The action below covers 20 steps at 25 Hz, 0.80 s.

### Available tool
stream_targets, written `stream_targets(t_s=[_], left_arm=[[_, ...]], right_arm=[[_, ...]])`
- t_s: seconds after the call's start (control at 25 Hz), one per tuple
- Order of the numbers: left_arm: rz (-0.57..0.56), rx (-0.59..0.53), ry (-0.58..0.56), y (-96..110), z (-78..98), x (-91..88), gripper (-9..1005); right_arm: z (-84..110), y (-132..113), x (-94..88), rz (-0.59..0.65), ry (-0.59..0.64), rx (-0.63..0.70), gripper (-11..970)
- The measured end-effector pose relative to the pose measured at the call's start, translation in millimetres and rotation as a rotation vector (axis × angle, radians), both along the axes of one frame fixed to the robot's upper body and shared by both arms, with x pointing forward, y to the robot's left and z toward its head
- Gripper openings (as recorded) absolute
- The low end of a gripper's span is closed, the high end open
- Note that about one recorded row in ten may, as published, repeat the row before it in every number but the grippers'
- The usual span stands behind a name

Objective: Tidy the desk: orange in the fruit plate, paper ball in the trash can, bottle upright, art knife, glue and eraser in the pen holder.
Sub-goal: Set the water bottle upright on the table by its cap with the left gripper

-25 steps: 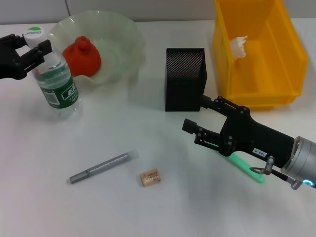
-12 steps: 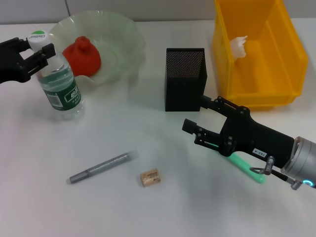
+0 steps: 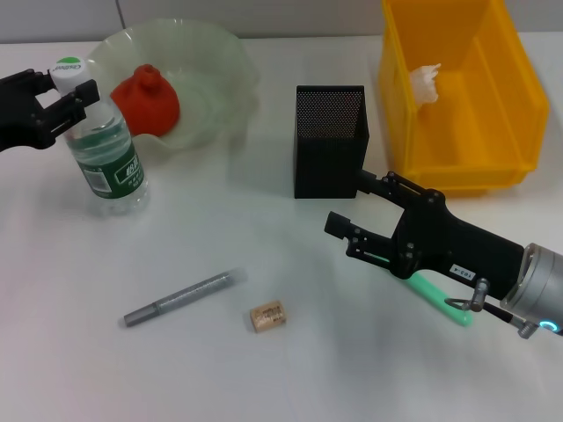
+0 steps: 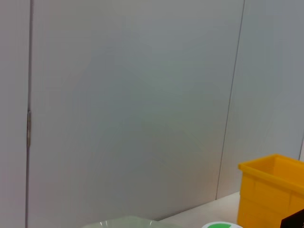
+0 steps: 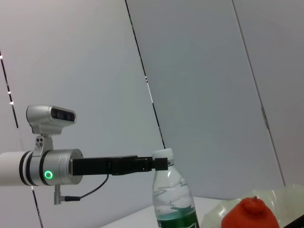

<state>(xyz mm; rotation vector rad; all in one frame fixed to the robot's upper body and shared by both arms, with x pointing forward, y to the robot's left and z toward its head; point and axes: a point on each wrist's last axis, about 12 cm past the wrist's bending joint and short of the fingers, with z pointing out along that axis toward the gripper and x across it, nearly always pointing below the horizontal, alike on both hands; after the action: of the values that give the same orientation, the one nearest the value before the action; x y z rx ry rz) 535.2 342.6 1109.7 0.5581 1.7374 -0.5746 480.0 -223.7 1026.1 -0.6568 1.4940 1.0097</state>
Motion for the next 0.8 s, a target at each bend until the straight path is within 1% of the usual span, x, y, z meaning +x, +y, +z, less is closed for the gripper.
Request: stream_targets(t_s=[0.48, 0.56, 0.76, 0.8], left_arm=[[-0.002, -0.002, 0.000, -0.3, -0.2, -0.3, 500], [-0.003, -0.002, 0.000, -0.3, -0.2, -0.4, 517], [-0.026, -0.008, -0.020, -0.7, 5.4, -2.2, 560], [-0.043, -0.010, -0.035, -1.5, 9.4, -2.5, 568]], right_arm=[[-0.3, 0.9, -0.2, 0.002, 0.004, 0.002, 719], [-0.1, 1.2, 0.1, 0.003, 0.004, 0.002, 718], [0.6, 2.0, 1.2, 0.006, 0.002, 0.003, 717], [0.7, 2.2, 1.4, 0.006, 0.001, 0.003, 716]])
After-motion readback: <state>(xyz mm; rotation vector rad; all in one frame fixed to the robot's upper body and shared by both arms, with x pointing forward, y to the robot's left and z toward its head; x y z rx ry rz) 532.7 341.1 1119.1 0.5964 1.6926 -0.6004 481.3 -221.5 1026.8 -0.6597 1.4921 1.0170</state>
